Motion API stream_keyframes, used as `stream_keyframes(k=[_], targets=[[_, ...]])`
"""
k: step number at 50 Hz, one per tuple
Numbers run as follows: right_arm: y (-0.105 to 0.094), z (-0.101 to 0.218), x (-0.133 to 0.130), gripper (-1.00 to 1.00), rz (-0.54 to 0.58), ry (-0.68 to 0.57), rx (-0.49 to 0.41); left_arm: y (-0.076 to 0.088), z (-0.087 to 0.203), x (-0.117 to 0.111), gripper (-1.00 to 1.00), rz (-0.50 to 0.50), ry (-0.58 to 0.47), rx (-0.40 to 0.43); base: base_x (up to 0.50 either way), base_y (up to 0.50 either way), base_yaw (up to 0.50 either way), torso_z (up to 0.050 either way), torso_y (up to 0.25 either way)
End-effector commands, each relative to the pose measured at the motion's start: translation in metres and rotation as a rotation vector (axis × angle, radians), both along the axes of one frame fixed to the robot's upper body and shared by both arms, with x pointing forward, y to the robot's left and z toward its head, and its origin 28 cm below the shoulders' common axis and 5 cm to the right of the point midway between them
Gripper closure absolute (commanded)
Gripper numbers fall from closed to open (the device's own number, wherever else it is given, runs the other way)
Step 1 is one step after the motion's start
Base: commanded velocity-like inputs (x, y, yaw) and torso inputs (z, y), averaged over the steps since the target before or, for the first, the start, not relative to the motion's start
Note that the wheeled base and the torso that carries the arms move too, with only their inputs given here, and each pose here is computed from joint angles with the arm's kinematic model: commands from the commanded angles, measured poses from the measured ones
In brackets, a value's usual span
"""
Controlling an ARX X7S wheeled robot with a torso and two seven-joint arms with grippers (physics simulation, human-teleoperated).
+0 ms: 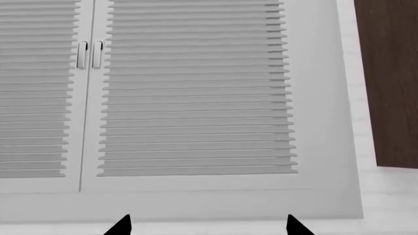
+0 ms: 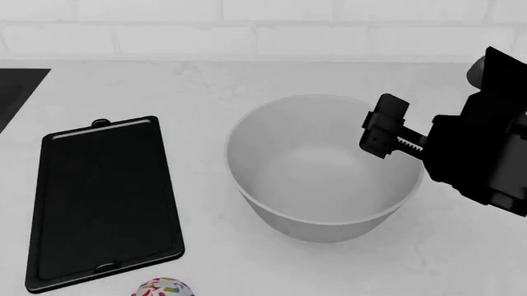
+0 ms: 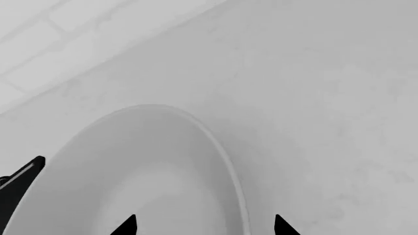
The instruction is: Move the fresh-baked cupcake off the tray onto the counter, and place the bowl used for mixing into the sink.
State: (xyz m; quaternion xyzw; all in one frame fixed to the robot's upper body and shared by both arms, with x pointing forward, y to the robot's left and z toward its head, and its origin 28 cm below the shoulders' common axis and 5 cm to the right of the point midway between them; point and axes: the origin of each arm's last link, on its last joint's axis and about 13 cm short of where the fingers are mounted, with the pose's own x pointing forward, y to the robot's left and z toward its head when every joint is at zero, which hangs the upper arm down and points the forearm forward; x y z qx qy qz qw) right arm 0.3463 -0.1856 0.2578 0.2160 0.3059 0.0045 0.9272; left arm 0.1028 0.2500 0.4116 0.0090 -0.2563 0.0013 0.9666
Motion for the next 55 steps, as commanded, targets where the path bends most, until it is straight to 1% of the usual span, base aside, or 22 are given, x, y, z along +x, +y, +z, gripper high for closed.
stream_keyframes(k=[1, 8, 22, 26, 41, 42, 49, 52, 55], targets=[[0.000, -0.009, 0.002, -1.00, 0.005, 0.023, 0.006, 0.000, 0.000, 0.000, -1.00, 0.001, 0.009, -0.003, 0.00, 0.00, 0.00, 0.000, 0.000], [-0.001, -0.018, 0.004, -1.00, 0.003, 0.045, 0.011, 0.000, 0.000, -0.001, -1.00, 0.001, 0.008, 0.001, 0.00, 0.00, 0.00, 0.000, 0.000], [0.000, -0.024, 0.003, -1.00, 0.015, 0.064, 0.012, -0.001, -0.002, 0.000, -1.00, -0.016, 0.027, 0.000, 0.00, 0.00, 0.00, 0.000, 0.000], [0.001, -0.026, 0.003, -1.00, 0.017, 0.071, 0.012, -0.001, -0.002, 0.000, -1.00, -0.003, 0.017, 0.013, 0.00, 0.00, 0.00, 0.000, 0.000], [0.002, -0.032, 0.003, -1.00, 0.023, 0.090, 0.018, -0.001, -0.004, 0.002, -1.00, -0.008, 0.027, 0.004, 0.00, 0.00, 0.00, 0.000, 0.000], [0.001, -0.031, 0.002, 1.00, 0.018, 0.085, 0.013, -0.001, -0.004, 0.002, -1.00, -0.007, 0.027, 0.006, 0.00, 0.00, 0.00, 0.000, 0.000], [-0.002, -0.019, -0.001, 1.00, -0.009, 0.040, 0.013, -0.002, -0.004, 0.001, -1.00, -0.013, 0.027, 0.004, 0.00, 0.00, 0.00, 0.000, 0.000], [-0.006, -0.005, -0.006, 1.00, -0.030, -0.010, 0.005, -0.002, -0.005, 0.001, -1.00, -0.009, 0.029, 0.004, 0.00, 0.00, 0.00, 0.000, 0.000], [-0.010, 0.018, -0.014, 1.00, -0.053, -0.089, 0.014, -0.002, -0.005, 0.000, -1.00, -0.008, 0.029, 0.004, 0.00, 0.00, 0.00, 0.000, 0.000]])
